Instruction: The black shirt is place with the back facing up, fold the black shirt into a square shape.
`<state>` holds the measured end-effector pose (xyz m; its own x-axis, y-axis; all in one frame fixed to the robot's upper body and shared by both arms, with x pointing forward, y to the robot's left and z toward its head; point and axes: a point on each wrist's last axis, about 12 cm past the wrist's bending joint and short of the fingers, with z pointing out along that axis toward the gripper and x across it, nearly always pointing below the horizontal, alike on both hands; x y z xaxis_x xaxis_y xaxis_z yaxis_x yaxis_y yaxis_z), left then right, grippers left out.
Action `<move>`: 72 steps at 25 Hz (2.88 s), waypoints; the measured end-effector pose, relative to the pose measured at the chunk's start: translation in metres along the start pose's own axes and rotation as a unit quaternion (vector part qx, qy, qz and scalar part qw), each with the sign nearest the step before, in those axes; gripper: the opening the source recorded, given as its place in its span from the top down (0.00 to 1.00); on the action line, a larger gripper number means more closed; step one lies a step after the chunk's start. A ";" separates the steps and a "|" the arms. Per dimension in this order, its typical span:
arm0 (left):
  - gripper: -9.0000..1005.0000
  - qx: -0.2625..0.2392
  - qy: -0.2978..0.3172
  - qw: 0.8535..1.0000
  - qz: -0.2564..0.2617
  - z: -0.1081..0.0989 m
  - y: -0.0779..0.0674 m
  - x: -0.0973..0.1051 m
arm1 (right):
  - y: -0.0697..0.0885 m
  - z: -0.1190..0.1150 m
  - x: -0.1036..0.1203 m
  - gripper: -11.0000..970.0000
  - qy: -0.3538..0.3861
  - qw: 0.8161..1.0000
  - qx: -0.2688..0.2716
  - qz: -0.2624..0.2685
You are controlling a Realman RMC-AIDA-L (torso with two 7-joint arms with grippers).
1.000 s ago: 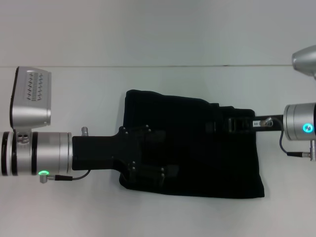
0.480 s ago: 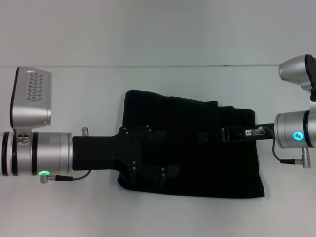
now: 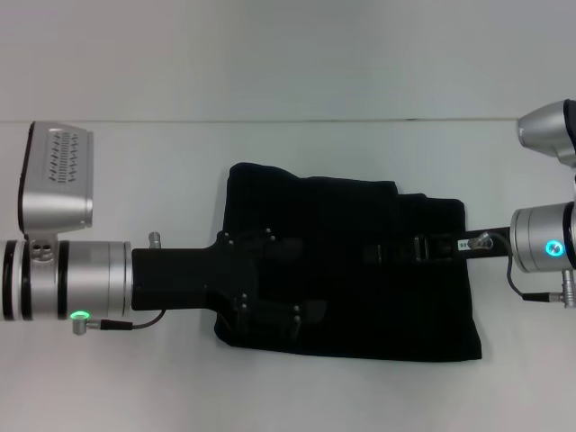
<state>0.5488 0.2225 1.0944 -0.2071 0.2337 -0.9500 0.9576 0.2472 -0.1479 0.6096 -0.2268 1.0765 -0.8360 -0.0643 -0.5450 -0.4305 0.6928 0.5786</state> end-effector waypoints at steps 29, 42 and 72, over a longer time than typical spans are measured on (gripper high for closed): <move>0.07 -0.001 -0.001 1.000 0.000 0.003 0.000 -0.001 | -0.013 -0.017 -0.003 0.33 0.013 1.000 0.024 -0.010; 0.07 0.000 0.000 1.000 0.006 0.005 0.003 -0.005 | -0.010 -0.022 -0.003 0.21 0.027 1.000 0.002 -0.006; 0.07 -0.004 0.001 1.000 0.002 0.002 0.003 -0.003 | 0.000 -0.017 0.006 0.22 0.061 0.998 -0.027 -0.007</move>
<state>0.5522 0.2208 1.0961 -0.2033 0.2361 -0.9502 0.9569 0.2533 -0.1418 0.5994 -0.2393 1.0835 -0.8638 -0.1623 -0.4771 -0.4570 0.6512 0.6059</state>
